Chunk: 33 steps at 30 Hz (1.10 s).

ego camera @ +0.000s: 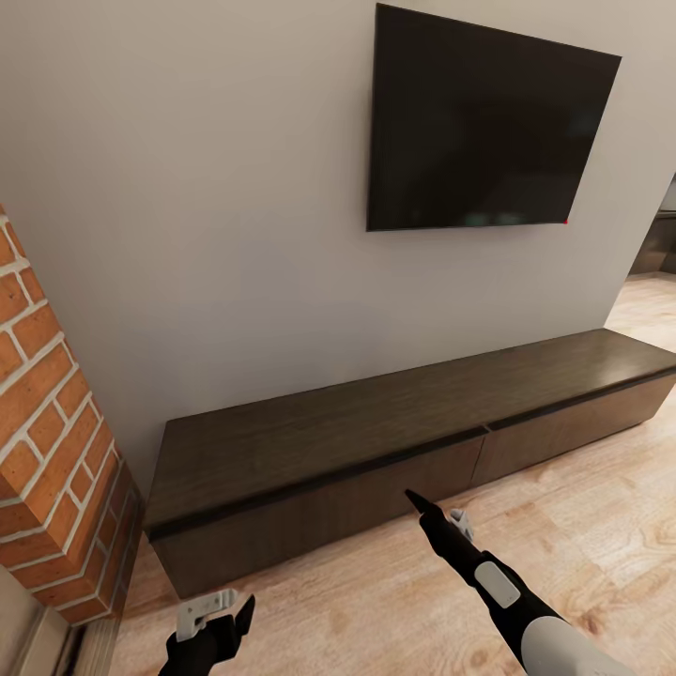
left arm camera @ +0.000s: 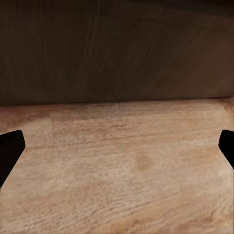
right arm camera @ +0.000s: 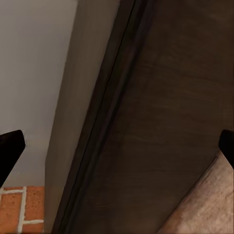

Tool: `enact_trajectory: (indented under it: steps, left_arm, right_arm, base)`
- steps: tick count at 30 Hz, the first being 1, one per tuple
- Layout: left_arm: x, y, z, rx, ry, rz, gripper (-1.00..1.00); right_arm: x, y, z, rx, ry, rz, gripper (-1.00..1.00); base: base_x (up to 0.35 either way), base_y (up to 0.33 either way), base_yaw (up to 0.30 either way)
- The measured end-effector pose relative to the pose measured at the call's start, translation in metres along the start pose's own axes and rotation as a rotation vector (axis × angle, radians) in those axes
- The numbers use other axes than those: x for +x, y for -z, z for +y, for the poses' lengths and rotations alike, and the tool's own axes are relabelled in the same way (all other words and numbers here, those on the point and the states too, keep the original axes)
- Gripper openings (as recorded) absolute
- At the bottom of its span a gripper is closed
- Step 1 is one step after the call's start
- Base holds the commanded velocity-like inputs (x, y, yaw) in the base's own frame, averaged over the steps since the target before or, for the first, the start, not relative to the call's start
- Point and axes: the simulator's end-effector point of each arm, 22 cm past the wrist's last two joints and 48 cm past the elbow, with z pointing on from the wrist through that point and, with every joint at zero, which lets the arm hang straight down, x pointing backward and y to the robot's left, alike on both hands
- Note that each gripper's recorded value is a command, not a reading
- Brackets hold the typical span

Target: Place each of the two pumpkins and all three candles from the living room inside a cabinet in the living room (use any cabinet), then make sure every cabinet is closed, and position the cauldron so it is next to a table in the living room.

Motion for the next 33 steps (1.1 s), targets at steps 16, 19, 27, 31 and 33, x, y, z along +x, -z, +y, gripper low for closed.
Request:
enact_trajectory:
  steps: [16,19,27,31,33]
  left_arm:
    - [-0.018,0.008,-0.007,0.002,0.003,-0.006,1.0]
    - [-0.018,0.008,-0.007,0.003,0.003,-0.008,1.0]
    - [-0.021,0.008,-0.007,0.002,0.001,-0.02,1.0]
    - [-0.022,0.008,-0.007,0.002,0.0,-0.027,1.0]
    - [-0.022,0.008,-0.007,0.002,0.0,-0.027,1.0]
  right_arm:
    - [-0.007,0.003,0.019,-0.009,-0.003,0.002,1.0]
    - [-0.007,0.003,0.019,-0.008,-0.002,0.003,1.0]
    - [-0.007,0.003,0.018,-0.006,-0.003,0.002,1.0]
    - [-0.007,0.004,0.018,-0.005,-0.004,0.002,1.0]
    - [-0.007,0.004,0.018,-0.005,-0.004,0.002,1.0]
  base:
    - [0.0,0.0,0.0]
    - [0.0,0.0,0.0]
    - [0.021,0.0,0.0]
    - [0.1,0.0,0.0]
    - [0.105,0.0,0.0]
